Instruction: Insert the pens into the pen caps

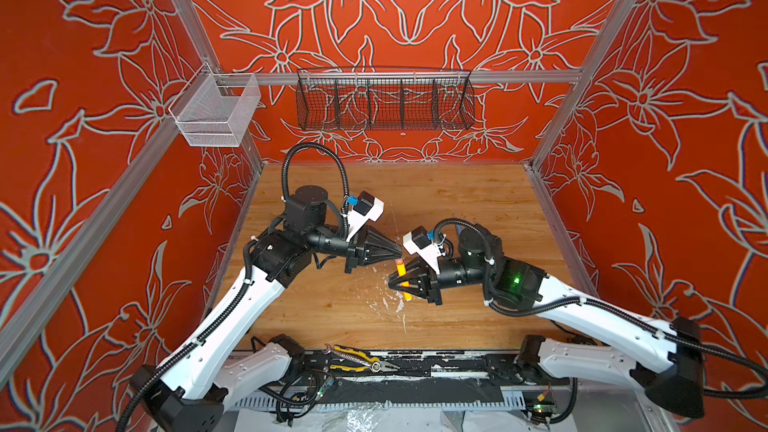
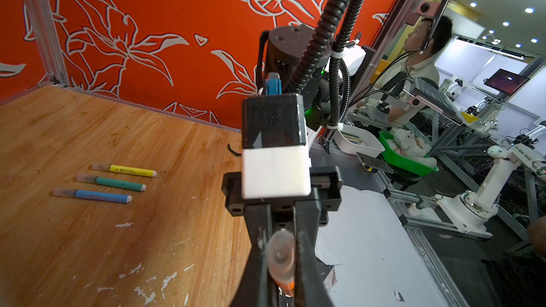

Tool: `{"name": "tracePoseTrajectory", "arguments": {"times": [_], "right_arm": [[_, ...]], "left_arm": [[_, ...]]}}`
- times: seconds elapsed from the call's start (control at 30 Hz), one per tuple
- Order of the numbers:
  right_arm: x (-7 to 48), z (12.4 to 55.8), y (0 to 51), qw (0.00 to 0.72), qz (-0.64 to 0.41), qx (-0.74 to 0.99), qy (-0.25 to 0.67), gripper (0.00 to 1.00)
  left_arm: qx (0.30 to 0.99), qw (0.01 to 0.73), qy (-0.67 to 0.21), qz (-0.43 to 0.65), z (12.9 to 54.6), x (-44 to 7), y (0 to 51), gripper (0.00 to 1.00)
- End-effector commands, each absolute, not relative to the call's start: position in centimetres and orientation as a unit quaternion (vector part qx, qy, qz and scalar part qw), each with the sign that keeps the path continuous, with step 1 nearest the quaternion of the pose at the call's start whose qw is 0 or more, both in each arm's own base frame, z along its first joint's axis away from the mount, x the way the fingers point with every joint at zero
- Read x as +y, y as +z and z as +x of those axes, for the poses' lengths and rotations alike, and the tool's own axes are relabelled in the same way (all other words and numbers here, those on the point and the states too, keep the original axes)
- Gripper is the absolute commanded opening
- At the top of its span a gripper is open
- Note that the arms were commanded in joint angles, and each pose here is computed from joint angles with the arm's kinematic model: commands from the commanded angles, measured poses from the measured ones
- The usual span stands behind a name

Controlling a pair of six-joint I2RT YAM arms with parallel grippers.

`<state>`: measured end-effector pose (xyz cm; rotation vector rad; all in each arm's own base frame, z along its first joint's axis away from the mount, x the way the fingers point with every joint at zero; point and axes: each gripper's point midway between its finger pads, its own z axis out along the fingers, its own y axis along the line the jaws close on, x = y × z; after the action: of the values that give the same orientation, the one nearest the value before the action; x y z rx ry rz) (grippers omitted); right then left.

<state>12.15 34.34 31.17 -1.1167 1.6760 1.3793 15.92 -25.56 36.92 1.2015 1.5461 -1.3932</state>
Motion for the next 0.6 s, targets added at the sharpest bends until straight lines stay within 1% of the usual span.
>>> {"name": "tracePoseTrajectory", "arguments": {"times": [0.0,0.17,0.57], "right_arm": [[32.2,13.8,42.7,0.521,-0.377,0.531,0.552,0.00],[31.8,13.7,42.7,0.524,-0.375,0.534,0.547,0.00],[31.7,13.8,42.0,0.516,-0.369,0.545,0.548,0.00]], "left_arm": [[0.644,0.243,-0.562,0.458,12.9,-25.4,31.8,0.00],[0.660,0.232,-0.546,0.460,12.9,-25.2,31.1,0.00],[0.675,0.234,-0.527,0.459,12.5,-24.5,30.5,0.00]]}}
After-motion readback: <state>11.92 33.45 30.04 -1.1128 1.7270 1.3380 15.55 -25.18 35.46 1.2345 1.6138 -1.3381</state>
